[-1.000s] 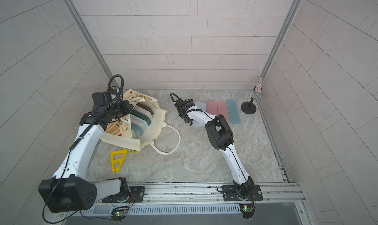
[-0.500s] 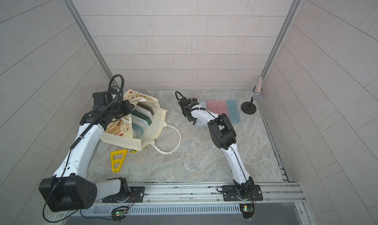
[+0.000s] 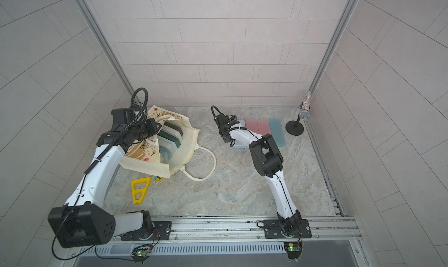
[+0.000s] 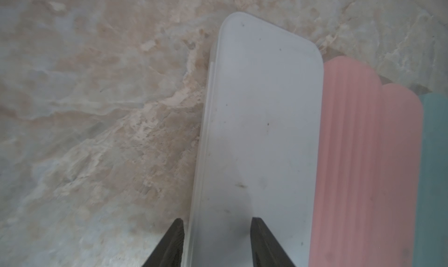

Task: Take out the pencil case from the canvas bag
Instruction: Pick up the pencil case from the canvas bag.

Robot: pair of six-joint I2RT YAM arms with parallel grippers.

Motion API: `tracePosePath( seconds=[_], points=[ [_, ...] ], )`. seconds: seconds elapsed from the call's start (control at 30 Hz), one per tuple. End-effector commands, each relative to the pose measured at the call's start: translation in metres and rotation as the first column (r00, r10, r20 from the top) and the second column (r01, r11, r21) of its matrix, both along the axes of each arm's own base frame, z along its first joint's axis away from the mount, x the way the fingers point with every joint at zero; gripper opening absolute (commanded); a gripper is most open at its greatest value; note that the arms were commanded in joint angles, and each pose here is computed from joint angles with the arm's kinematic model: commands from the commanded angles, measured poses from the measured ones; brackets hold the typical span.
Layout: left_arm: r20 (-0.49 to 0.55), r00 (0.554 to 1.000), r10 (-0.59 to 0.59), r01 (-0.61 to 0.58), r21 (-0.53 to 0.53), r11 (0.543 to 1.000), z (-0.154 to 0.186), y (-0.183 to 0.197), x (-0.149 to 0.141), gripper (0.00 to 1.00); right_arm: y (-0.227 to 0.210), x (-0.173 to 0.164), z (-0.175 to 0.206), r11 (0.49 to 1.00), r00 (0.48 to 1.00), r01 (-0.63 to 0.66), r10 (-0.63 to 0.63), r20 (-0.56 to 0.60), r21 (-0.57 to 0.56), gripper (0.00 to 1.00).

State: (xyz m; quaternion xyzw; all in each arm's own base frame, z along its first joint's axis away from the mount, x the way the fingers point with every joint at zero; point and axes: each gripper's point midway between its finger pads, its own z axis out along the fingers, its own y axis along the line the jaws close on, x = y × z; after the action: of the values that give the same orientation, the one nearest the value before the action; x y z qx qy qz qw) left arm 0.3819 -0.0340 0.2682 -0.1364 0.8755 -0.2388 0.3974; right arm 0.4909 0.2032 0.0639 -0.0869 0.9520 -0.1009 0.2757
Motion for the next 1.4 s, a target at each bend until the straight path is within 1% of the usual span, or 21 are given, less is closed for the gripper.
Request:
tracePosePath(
  seconds=[0.0, 0.07, 0.13, 0.17, 0.27, 0.43, 0.6, 0.73, 0.87, 0.93, 1.03, 1.2, 1.23, 1.3, 1.37],
  points=[
    [0.102, 0.993, -0.059, 0.062, -0.026, 0.998, 0.027, -0.011, 0.010, 0.00, 0.026, 0.007, 0.071, 0.973, 0.982, -0.076, 0.036, 0.184, 0.217, 0.50],
    [0.113, 0.990, -0.080, 0.083, -0.019, 0.996, 0.030, -0.015, 0.009, 0.00, 0.035, -0.001, 0.097, 0.942, 0.959, -0.158, 0.075, 0.273, 0.295, 0.52],
    [0.110, 0.988, -0.111, 0.111, 0.005, 0.994, 0.032, -0.022, 0.007, 0.00, 0.037, -0.013, 0.116, 0.912, 0.932, -0.214, 0.083, 0.352, 0.350, 0.53],
    [0.108, 0.985, -0.134, 0.132, 0.023, 0.991, 0.033, -0.027, 0.004, 0.00, 0.035, -0.020, 0.124, 0.897, 0.916, -0.234, 0.075, 0.395, 0.374, 0.53],
    [0.106, 0.974, -0.200, 0.194, 0.059, 0.979, 0.037, -0.045, -0.004, 0.00, 0.031, -0.040, 0.139, 0.861, 0.879, -0.293, 0.072, 0.472, 0.415, 0.53],
    [0.075, 0.948, -0.310, 0.300, 0.121, 0.946, 0.036, -0.072, -0.025, 0.00, 0.033, -0.071, 0.142, 0.825, 0.856, -0.373, 0.130, 0.500, 0.424, 0.54],
    [0.063, 0.930, -0.361, 0.347, 0.167, 0.923, 0.034, -0.081, -0.046, 0.00, 0.044, -0.104, 0.146, 0.768, 0.812, -0.480, 0.207, 0.547, 0.423, 0.55],
    [0.087, 0.911, -0.404, 0.385, 0.172, 0.907, 0.039, -0.090, -0.057, 0.00, 0.056, -0.136, 0.150, 0.715, 0.757, -0.573, 0.276, 0.592, 0.400, 0.54],
    [0.108, 0.889, -0.444, 0.422, 0.177, 0.889, 0.043, -0.099, -0.064, 0.00, 0.090, -0.178, 0.138, 0.663, 0.695, -0.667, 0.392, 0.603, 0.338, 0.54],
    [0.111, 0.883, -0.457, 0.435, 0.173, 0.883, 0.043, -0.103, -0.065, 0.00, 0.113, -0.199, 0.127, 0.638, 0.664, -0.707, 0.452, 0.595, 0.305, 0.54],
    [0.112, 0.881, -0.459, 0.437, 0.175, 0.882, 0.043, -0.104, -0.066, 0.00, 0.142, -0.220, 0.110, 0.605, 0.632, -0.746, 0.510, 0.584, 0.279, 0.53],
    [0.101, 0.890, -0.446, 0.424, 0.180, 0.887, 0.039, -0.101, -0.068, 0.00, 0.174, -0.229, 0.088, 0.577, 0.622, -0.764, 0.540, 0.567, 0.289, 0.51],
    [0.098, 0.890, -0.444, 0.423, 0.179, 0.888, 0.038, -0.101, -0.068, 0.00, 0.179, -0.228, 0.082, 0.584, 0.630, -0.758, 0.540, 0.557, 0.291, 0.49],
    [0.097, 0.891, -0.443, 0.423, 0.174, 0.889, 0.036, -0.101, -0.069, 0.00, 0.191, -0.226, 0.076, 0.581, 0.630, -0.759, 0.543, 0.555, 0.292, 0.47],
    [0.095, 0.889, -0.448, 0.428, 0.172, 0.887, 0.034, -0.103, -0.069, 0.00, 0.199, -0.221, 0.070, 0.597, 0.642, -0.746, 0.526, 0.557, 0.295, 0.45]
  ],
)
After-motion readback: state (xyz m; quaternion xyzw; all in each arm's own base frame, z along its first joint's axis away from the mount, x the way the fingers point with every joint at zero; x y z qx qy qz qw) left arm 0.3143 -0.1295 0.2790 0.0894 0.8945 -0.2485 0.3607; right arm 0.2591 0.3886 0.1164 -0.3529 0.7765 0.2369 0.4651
